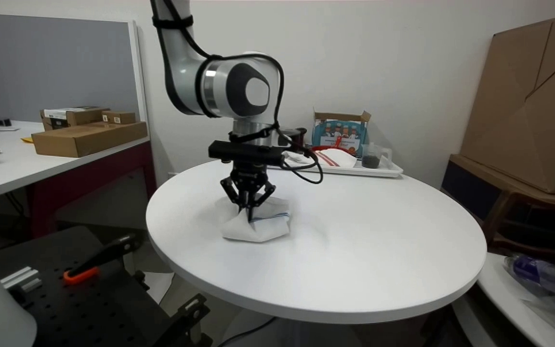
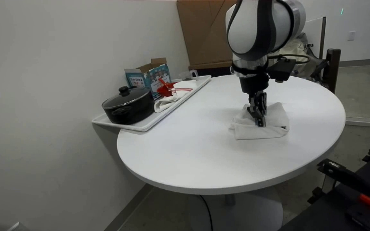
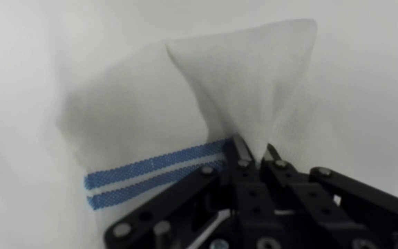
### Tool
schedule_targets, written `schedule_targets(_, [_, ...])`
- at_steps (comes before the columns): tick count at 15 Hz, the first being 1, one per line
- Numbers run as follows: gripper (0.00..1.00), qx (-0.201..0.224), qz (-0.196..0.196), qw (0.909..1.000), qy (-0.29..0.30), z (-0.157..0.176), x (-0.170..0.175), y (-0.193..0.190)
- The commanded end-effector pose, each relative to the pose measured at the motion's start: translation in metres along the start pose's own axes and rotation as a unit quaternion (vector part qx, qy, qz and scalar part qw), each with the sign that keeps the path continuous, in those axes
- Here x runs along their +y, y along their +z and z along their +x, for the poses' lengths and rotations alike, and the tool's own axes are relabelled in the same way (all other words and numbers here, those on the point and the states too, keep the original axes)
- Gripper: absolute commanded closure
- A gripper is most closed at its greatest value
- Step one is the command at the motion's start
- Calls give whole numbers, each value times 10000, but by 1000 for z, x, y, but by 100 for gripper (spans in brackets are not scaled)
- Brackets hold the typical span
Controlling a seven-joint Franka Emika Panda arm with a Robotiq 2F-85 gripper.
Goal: Slide the white towel across the table.
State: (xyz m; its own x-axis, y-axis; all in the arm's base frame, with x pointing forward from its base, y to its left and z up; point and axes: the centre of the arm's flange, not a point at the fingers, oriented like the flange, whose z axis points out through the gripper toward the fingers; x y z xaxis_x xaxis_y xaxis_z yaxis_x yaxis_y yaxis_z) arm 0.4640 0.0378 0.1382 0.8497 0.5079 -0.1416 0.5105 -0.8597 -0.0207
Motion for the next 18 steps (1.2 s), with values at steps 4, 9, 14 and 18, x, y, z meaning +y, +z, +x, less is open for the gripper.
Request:
schedule_targets(4, [98, 34, 113, 9989, -460, 108, -59, 4])
schedule_targets(9, [98, -85, 579, 9835, -1714, 72, -176, 14])
schedule_targets(14, [98, -340, 585, 9909, -1163, 10, -140, 17])
schedule_targets(18, [98, 270, 394, 9988, -63, 22, -39, -11])
